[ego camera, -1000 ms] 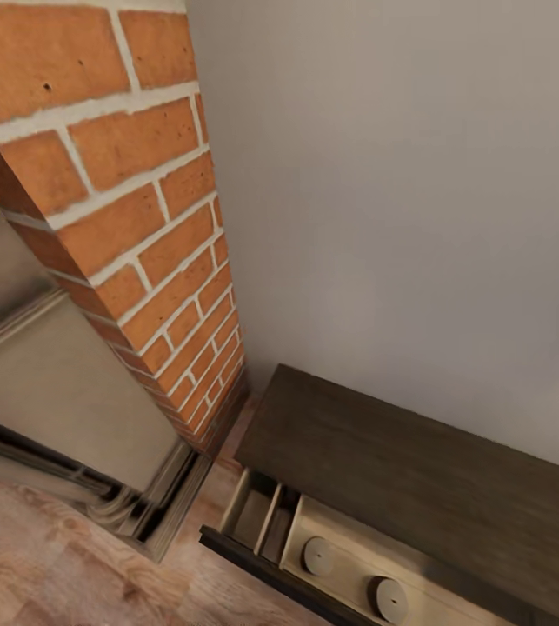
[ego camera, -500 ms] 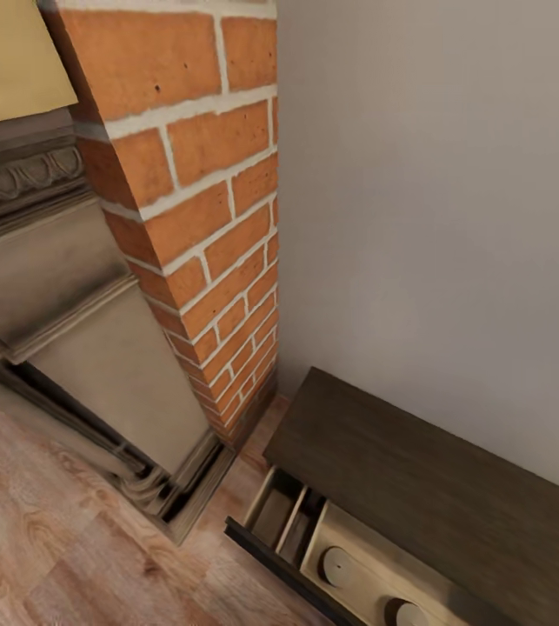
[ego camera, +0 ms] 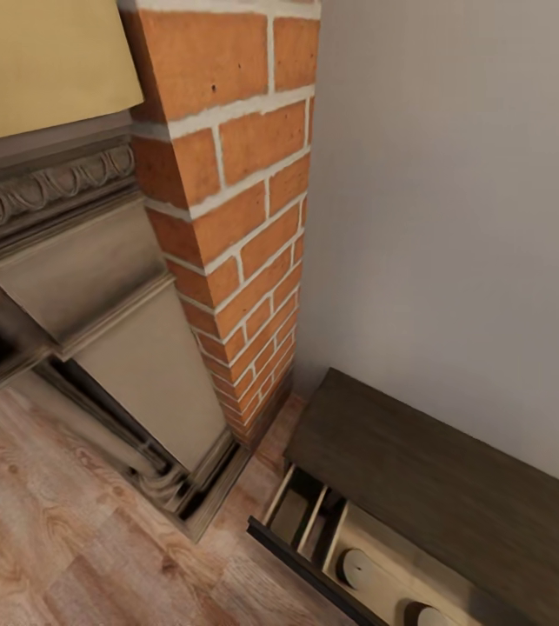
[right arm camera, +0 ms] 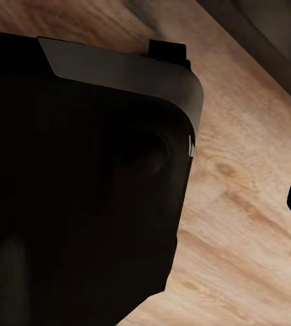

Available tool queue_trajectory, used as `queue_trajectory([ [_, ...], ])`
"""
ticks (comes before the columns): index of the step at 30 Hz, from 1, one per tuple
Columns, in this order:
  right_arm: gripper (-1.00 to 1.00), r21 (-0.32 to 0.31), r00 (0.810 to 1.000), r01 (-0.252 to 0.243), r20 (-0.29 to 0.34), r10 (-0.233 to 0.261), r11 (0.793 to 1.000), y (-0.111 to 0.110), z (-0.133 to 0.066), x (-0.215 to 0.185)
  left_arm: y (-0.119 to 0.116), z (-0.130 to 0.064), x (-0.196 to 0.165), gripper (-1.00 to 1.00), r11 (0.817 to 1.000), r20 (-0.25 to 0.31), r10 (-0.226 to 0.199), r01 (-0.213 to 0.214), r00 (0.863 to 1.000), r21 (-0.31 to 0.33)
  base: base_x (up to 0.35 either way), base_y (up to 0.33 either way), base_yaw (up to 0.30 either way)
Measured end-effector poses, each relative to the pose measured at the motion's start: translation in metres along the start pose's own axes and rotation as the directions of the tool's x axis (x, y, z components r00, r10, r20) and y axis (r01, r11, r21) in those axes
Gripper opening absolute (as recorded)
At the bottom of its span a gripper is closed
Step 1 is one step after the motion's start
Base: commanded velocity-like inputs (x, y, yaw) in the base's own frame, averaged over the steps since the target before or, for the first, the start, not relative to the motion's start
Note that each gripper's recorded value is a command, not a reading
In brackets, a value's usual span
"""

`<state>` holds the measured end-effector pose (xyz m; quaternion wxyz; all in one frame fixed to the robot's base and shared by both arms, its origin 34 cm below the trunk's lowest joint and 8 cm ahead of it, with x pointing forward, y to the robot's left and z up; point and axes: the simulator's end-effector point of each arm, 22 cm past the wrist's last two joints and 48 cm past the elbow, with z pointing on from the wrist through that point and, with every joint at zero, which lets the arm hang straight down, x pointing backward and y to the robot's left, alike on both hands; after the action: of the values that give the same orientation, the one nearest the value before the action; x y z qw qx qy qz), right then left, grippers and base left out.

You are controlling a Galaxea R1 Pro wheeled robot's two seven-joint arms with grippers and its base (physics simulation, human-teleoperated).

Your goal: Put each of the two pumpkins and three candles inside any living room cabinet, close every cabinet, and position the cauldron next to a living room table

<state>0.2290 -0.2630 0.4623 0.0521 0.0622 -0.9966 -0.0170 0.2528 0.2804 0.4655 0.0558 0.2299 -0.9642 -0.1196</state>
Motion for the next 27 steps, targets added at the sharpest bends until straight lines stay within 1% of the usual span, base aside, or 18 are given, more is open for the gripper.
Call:
queue_trajectory([
  [23, 1.0, 0.008, 1.0, -0.001, 0.001, 0.001, 1.0, -0.0015, 0.0, 0.0006, 0.001, 0.0002, -0.0017, 1.0, 1.0, 0.006, -0.003, 0.003, 1.0, -0.002, 0.0, 0.001, 0.284],
  [24, 1.0, 0.003, 1.0, -0.002, 0.001, 0.002, 1.0, 0.0028, 0.0001, 0.0006, 0.0012, 0.0002, -0.002, 1.0, 1.0, 0.007, -0.003, 0.003, 1.0, -0.002, 0.0, 0.0, 0.289],
  [27, 1.0, -0.001, 1.0, -0.001, 0.005, 0.001, 1.0, 0.0059, 0.0003, -0.0009, 0.0015, 0.0003, -0.0027, 1.0, 1.0, 0.009, -0.003, 0.003, 1.0, -0.003, 0.0, 0.0, 0.289],
])
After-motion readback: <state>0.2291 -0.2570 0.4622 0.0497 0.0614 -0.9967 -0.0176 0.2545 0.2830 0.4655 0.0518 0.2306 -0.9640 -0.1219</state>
